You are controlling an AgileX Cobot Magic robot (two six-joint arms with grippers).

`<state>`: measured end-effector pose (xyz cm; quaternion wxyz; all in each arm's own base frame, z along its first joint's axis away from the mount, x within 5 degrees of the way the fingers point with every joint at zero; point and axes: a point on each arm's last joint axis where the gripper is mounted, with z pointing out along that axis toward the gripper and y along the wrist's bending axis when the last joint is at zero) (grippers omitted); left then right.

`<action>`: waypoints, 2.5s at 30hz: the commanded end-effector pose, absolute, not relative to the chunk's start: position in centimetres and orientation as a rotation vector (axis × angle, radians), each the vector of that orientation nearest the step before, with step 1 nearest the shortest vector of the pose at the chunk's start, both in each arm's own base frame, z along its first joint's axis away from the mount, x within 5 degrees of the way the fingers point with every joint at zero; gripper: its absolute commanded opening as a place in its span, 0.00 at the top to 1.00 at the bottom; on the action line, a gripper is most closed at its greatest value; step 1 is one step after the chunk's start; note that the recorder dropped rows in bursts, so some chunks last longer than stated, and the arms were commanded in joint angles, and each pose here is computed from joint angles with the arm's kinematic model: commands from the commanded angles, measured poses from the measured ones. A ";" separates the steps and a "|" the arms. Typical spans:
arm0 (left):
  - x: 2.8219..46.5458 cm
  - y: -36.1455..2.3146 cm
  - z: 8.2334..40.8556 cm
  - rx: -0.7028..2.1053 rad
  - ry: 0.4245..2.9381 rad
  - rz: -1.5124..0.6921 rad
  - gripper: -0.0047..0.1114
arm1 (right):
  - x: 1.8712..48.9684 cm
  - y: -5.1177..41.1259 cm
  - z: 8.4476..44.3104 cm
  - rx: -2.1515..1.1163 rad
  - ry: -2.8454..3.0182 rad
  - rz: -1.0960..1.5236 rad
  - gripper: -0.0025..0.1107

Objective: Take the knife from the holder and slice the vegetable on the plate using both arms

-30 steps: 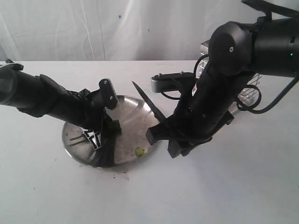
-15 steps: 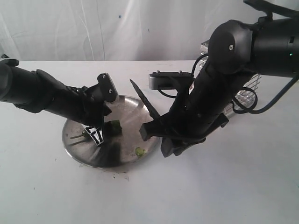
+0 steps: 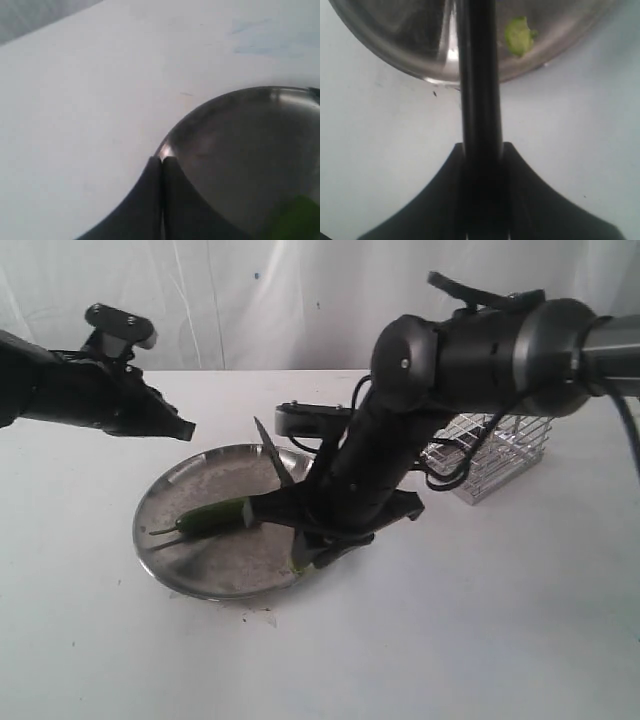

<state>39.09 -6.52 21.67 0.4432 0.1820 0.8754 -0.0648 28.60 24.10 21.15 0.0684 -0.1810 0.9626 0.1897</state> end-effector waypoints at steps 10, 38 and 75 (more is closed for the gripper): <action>41.8 -7.4 18.6 0.291 2.138 -0.981 0.96 | 28.6 28.0 18.3 -0.438 3.030 0.444 0.98; 42.1 -8.2 17.3 0.317 2.014 -1.138 0.96 | 28.4 28.8 17.3 -0.453 3.046 0.499 0.98; 41.7 -8.2 9.1 0.284 2.335 -1.077 0.96 | 28.9 29.0 17.3 -0.426 2.987 0.511 0.98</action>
